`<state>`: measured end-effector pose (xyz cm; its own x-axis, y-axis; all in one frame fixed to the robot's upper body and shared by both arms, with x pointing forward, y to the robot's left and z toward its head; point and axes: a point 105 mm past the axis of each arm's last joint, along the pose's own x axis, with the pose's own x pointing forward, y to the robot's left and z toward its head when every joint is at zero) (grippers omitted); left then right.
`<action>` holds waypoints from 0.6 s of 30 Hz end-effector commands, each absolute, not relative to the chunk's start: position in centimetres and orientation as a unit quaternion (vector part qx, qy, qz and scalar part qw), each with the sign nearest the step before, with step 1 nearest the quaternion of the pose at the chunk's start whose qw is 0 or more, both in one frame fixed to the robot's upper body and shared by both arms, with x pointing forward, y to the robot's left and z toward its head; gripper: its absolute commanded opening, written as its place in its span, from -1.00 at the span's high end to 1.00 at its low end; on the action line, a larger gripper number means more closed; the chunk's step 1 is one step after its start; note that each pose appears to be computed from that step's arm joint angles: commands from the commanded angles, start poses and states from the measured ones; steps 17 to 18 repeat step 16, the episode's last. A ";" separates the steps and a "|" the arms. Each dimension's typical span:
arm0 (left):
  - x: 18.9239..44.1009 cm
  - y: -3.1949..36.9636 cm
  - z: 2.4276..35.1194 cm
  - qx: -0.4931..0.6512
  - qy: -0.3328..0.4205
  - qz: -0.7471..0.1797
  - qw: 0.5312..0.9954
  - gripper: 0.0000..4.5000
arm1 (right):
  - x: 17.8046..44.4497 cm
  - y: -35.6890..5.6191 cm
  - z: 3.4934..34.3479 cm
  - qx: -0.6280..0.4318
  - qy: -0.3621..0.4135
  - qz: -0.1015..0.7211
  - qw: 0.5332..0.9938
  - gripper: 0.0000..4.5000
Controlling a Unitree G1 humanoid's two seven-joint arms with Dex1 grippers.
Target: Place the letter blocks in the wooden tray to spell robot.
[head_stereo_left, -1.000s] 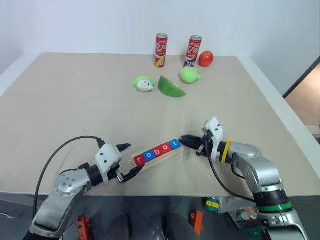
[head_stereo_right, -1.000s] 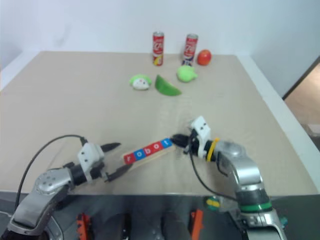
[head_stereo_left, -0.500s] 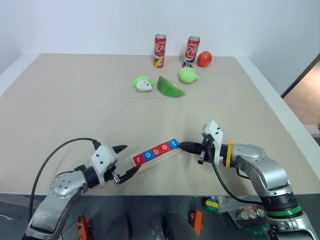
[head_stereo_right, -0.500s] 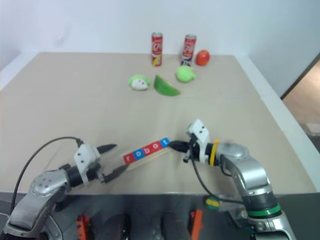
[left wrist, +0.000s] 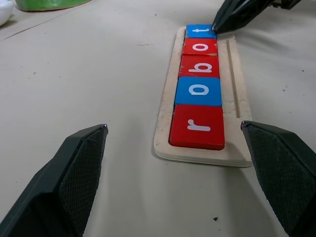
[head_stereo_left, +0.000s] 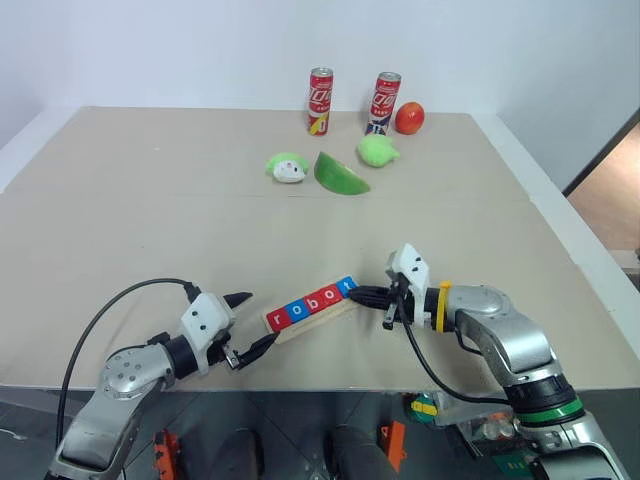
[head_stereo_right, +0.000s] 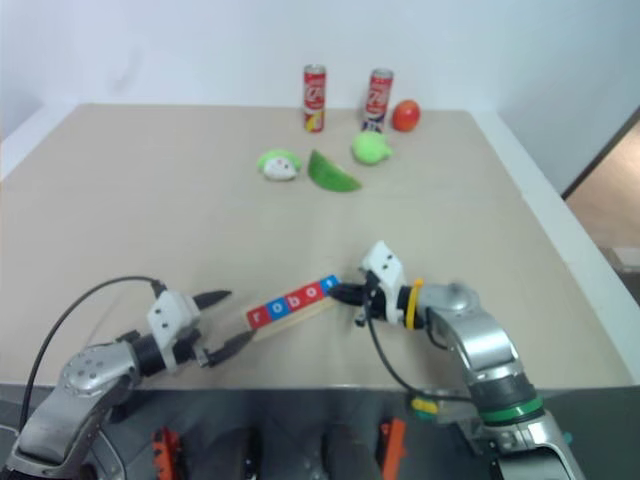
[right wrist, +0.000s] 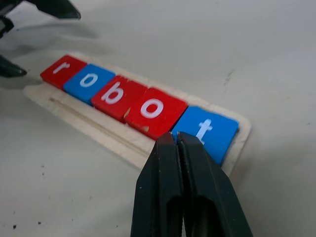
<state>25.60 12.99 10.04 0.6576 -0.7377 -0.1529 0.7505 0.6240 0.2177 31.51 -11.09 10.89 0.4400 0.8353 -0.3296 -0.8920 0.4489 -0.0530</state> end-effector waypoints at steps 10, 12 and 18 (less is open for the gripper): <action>30.2 21.5 15.1 0.123 -0.024 -0.279 0.952 -1.00 | 36.2 -16.8 19.1 -0.095 0.038 0.448 0.888 0.04; 30.8 23.1 15.8 0.136 -0.026 -0.260 0.956 -1.00 | 36.2 -18.7 19.0 -0.098 0.050 0.440 0.891 -0.28; 31.6 24.3 16.3 0.140 -0.033 -0.243 0.959 -1.00 | 35.5 -19.5 17.5 -0.083 0.054 0.435 0.895 -0.87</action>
